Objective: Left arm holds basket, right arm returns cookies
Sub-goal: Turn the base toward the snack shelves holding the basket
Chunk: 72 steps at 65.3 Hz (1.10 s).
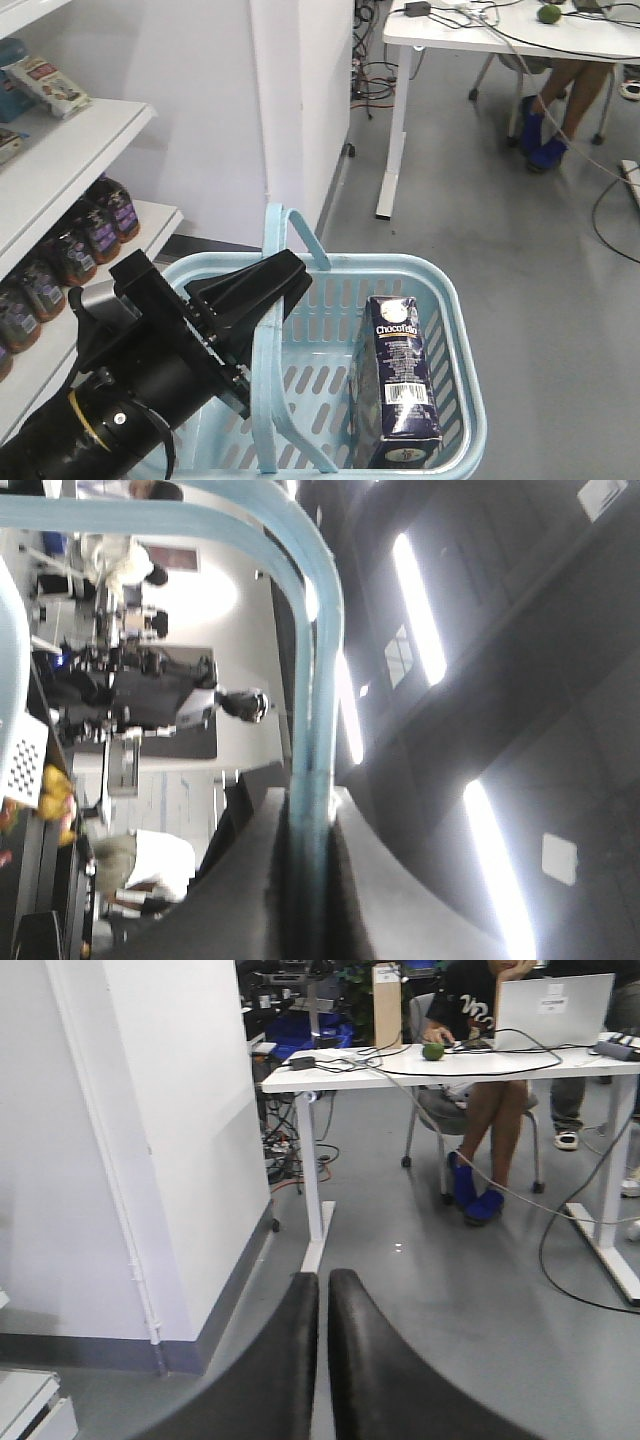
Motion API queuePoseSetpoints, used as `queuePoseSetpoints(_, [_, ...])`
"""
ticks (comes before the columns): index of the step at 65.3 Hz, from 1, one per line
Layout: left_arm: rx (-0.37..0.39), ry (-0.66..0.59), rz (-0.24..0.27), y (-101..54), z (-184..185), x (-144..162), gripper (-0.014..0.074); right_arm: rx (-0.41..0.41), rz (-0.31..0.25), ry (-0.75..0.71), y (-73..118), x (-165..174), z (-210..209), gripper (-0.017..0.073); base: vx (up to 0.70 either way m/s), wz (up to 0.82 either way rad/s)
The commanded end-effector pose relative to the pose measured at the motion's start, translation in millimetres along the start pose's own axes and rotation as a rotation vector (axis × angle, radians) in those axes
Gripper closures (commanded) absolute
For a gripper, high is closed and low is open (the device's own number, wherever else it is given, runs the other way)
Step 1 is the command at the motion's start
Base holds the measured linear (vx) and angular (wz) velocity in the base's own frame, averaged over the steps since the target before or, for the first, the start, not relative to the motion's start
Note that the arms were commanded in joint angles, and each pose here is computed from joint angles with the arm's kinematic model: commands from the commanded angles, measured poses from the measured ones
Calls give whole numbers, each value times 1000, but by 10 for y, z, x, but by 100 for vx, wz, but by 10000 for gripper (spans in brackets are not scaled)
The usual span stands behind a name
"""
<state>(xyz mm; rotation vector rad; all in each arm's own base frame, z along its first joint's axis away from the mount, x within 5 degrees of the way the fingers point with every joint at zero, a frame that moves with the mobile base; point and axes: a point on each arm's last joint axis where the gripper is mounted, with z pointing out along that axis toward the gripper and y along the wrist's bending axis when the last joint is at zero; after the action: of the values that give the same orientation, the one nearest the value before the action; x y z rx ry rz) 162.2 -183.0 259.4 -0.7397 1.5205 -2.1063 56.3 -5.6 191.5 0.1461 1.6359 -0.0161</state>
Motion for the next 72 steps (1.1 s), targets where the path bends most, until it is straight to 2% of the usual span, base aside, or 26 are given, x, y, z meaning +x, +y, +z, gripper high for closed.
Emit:
queuePoseSetpoints(1, [229,39,-10,-299,10,60,596,-5,-16,-71,0,-15,-1,565,12,45])
queuePoseSetpoints(72, [229,39,-10,-299,10,60,596,-5,-16,-71,0,-15,-1,565,9,45])
